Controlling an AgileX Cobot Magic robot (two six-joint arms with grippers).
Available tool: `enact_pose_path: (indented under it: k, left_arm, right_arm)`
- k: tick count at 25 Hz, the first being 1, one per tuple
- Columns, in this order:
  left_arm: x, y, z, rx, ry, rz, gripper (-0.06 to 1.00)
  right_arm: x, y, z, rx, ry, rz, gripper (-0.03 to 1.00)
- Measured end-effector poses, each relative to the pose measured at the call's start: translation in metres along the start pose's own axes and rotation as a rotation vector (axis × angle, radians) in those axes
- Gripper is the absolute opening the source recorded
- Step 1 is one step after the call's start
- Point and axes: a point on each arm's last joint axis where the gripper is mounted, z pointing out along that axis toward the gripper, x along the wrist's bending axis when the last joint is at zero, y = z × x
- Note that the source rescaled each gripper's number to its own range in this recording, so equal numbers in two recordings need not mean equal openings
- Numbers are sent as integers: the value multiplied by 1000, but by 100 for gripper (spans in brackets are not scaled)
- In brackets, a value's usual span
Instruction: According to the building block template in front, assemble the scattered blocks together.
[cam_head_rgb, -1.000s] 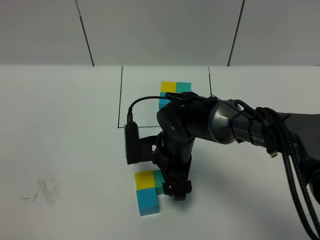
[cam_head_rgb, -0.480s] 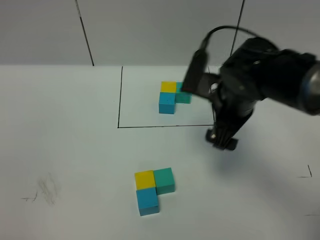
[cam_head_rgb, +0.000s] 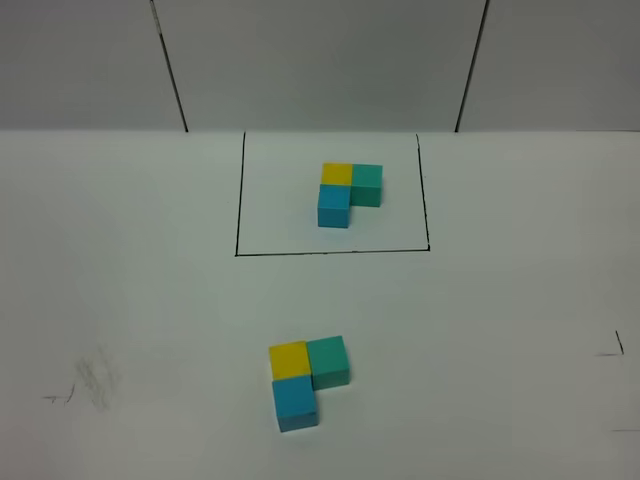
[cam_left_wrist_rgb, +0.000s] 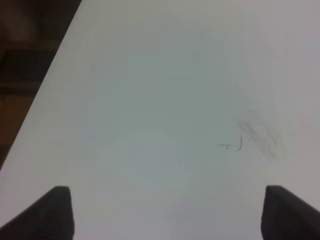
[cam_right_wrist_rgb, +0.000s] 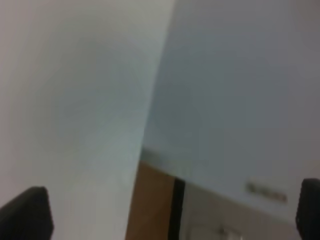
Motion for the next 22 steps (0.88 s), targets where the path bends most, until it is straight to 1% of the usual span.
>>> enact_pose_path:
  k: [1, 2, 3, 4, 5, 7, 8, 10, 12, 13, 15, 17, 19, 20, 22]
  left_arm:
    - [0, 0, 0, 0, 0, 0, 67]
    - [0, 0, 0, 0, 0, 0, 67]
    - [0, 0, 0, 0, 0, 0, 67]
    - [0, 0, 0, 0, 0, 0, 67]
    - [0, 0, 0, 0, 0, 0, 67]
    - [0, 0, 0, 0, 0, 0, 67]
    - [0, 0, 0, 0, 0, 0, 67]
    - [0, 0, 0, 0, 0, 0, 67]
    - [0, 0, 0, 0, 0, 0, 67]
    - [0, 0, 0, 0, 0, 0, 67]
    - [0, 0, 0, 0, 0, 0, 67]
    - [0, 0, 0, 0, 0, 0, 67]
    - [0, 0, 0, 0, 0, 0, 67]
    - [0, 0, 0, 0, 0, 0, 67]
    - [0, 0, 0, 0, 0, 0, 67]
  right_arm:
    - [-8, -24, -9, 6, -33, 54, 100]
    - [-10, -42, -16, -5, -59, 93, 100]
    - [-13, -61, -30, -49, -105, 140, 100]
    - [-10, -79, -45, -95, -143, 180, 100]
    - [-6, -96, -60, -151, -183, 212, 100]
    - [10, -123, -86, -251, -212, 274, 100]
    - [20, -136, -97, -297, -208, 307, 100]
    - [41, -158, -109, -339, -154, 348, 100]
    - [65, -175, -111, -374, -45, 364, 100]
    - [76, -179, -110, -394, 26, 368, 100]
    - [97, -188, -110, -478, 160, 370, 100]
    - [113, -196, -108, -557, 244, 374, 100]
    - [126, -205, -102, -628, 292, 385, 100]
    - [131, -209, -99, -646, 309, 389, 100]
    - [137, -217, -100, -697, 327, 390, 100]
